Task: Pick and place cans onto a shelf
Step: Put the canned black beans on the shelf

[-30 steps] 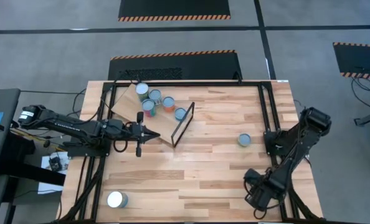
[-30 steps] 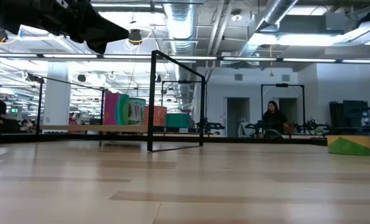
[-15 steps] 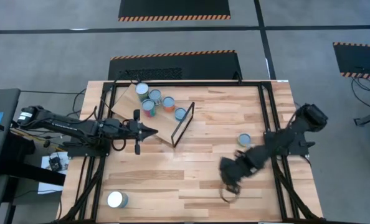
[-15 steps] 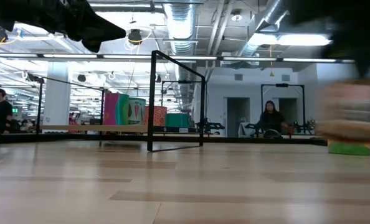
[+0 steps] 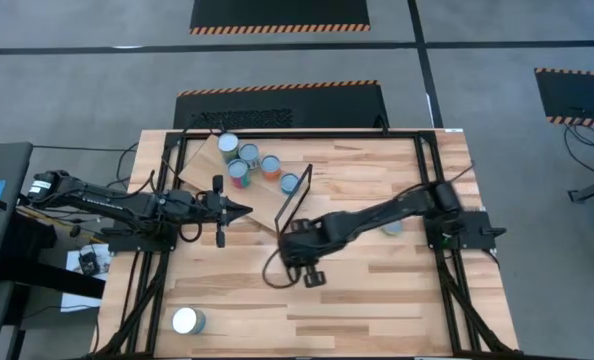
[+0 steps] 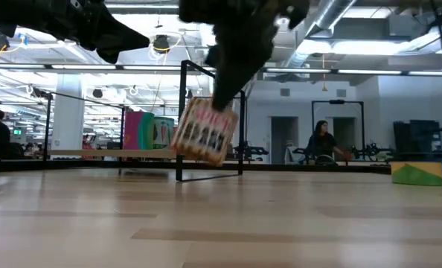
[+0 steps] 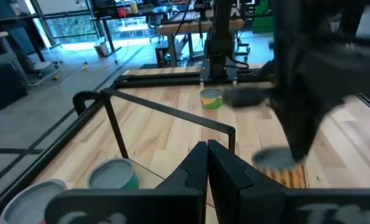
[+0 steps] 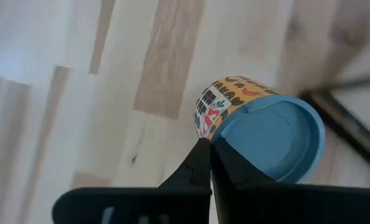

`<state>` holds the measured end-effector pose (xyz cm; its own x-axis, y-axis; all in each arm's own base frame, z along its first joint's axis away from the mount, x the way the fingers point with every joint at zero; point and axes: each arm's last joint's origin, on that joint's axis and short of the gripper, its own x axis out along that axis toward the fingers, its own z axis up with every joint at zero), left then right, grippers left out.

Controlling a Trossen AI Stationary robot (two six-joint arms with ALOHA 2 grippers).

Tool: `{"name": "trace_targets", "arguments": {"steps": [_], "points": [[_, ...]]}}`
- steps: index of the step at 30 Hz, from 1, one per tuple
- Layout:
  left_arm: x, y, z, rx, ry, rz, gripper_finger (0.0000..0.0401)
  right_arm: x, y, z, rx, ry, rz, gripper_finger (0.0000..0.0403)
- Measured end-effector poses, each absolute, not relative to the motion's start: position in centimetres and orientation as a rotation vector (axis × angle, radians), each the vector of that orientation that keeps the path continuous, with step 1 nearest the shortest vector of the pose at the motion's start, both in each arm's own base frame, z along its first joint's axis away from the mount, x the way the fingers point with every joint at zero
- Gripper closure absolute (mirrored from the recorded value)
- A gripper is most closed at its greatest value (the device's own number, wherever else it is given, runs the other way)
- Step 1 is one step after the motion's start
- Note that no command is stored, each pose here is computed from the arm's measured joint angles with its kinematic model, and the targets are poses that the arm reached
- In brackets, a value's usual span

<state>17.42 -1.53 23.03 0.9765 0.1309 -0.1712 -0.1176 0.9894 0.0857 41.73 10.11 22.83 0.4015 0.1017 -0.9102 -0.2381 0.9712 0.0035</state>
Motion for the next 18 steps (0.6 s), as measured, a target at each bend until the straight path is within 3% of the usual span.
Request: {"name": "trace_targets", "arguments": {"steps": [11,18], "points": [[17.4,-1.5,23.0,0.076,0.182,0.125,0.04,45.5,11.1,19.2,-0.221,1.195,0.296,0.0376],[17.4,-1.5,23.0,0.084,0.187,0.124,0.04,46.0,11.3,19.2,-0.219,1.147,0.294,0.0316]]}}
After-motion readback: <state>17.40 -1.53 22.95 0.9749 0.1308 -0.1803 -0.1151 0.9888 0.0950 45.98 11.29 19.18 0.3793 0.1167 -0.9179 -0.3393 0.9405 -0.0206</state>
